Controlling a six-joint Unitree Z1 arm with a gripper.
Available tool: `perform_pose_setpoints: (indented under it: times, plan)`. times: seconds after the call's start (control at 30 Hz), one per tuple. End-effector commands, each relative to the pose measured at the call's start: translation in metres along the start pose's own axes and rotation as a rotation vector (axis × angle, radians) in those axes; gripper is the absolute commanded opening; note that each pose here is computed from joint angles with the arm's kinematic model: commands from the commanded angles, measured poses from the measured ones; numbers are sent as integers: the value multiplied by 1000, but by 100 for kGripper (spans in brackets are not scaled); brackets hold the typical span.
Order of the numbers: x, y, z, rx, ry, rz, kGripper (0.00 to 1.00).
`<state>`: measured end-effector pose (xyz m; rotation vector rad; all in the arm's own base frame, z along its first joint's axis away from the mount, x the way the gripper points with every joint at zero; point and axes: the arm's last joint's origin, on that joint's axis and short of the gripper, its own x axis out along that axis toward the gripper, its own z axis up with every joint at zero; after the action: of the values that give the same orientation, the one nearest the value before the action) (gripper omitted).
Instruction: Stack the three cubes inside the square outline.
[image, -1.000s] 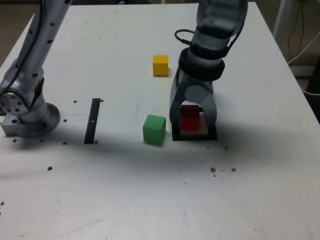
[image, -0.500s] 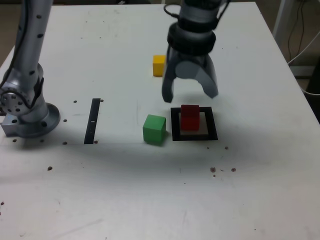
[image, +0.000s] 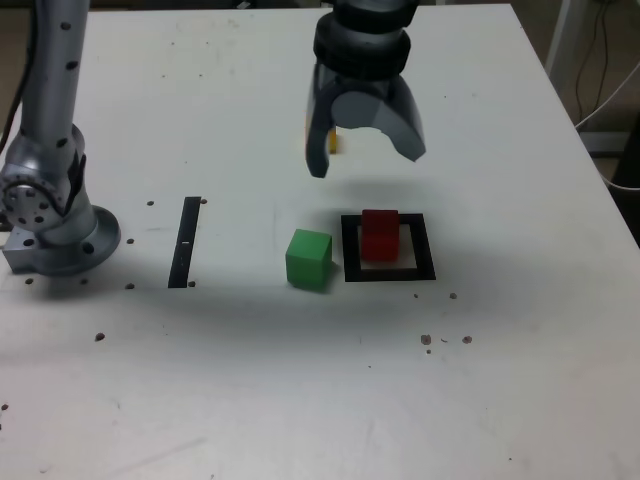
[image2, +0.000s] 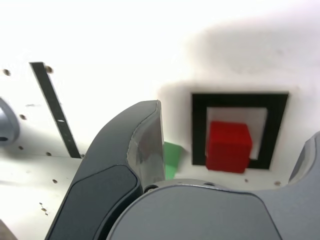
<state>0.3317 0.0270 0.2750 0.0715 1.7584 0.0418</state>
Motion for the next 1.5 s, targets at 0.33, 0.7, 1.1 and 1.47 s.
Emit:
perform_pose_setpoints:
  times: [0.33,0.7,1.1,1.47]
  plan:
    - [13,58,-23,-79,58,5,99]
    - [22,109,-24,-88,66,-13,99]
    - [22,143,-18,89,77,-16,99]
    - [30,147,-17,102,97,-35,99]
